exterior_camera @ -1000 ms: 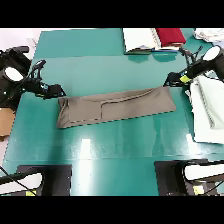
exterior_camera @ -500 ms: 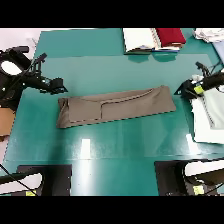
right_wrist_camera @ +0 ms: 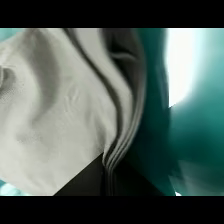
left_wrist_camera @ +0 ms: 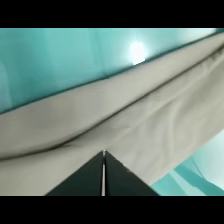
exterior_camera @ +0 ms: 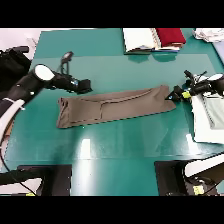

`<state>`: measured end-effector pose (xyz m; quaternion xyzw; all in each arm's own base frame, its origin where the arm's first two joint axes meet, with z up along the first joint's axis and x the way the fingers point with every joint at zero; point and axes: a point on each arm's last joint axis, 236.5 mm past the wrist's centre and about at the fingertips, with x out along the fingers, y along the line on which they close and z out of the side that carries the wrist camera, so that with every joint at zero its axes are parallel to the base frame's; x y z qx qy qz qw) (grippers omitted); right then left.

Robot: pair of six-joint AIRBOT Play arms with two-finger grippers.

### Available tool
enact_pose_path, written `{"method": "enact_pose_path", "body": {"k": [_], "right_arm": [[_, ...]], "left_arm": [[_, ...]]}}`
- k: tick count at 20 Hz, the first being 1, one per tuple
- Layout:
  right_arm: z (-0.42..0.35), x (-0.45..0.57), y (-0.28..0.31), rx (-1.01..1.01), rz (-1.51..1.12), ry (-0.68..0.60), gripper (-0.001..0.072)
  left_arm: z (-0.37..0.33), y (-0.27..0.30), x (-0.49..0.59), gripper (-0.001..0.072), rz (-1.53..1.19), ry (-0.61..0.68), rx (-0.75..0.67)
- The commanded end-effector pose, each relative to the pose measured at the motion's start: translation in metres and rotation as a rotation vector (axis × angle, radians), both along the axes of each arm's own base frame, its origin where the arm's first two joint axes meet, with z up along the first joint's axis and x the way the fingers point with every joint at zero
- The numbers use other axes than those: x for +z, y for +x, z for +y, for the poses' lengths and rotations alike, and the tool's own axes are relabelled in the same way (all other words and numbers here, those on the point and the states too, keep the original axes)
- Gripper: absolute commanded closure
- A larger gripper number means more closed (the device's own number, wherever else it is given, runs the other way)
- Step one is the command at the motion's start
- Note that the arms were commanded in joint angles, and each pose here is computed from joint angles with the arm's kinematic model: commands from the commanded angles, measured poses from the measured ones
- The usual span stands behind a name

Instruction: Fold the shirts.

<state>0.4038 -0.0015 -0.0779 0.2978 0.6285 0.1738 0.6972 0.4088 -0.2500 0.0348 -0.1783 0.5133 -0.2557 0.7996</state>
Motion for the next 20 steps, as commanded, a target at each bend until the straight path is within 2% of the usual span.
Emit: {"method": "enact_pose_path", "body": {"k": [1,9,20], "right_arm": [[0.021,0.033,0.018,0.085,-0.104,0.001,0.0697],[0.089,0.228,0.03,0.235,-0.496,-0.086,0.0697],[0.211,0.314,0.0,0.393,-0.688,-0.013,0.0697]], "left_arm": [[-0.047,-0.005,-0.026,0.068,0.021,-0.006,-0.037],[-0.136,-0.004,-0.077,0.068,0.075,-0.002,-0.174],[-0.155,0.002,-0.092,0.068,0.087,-0.012,-0.191]]}}
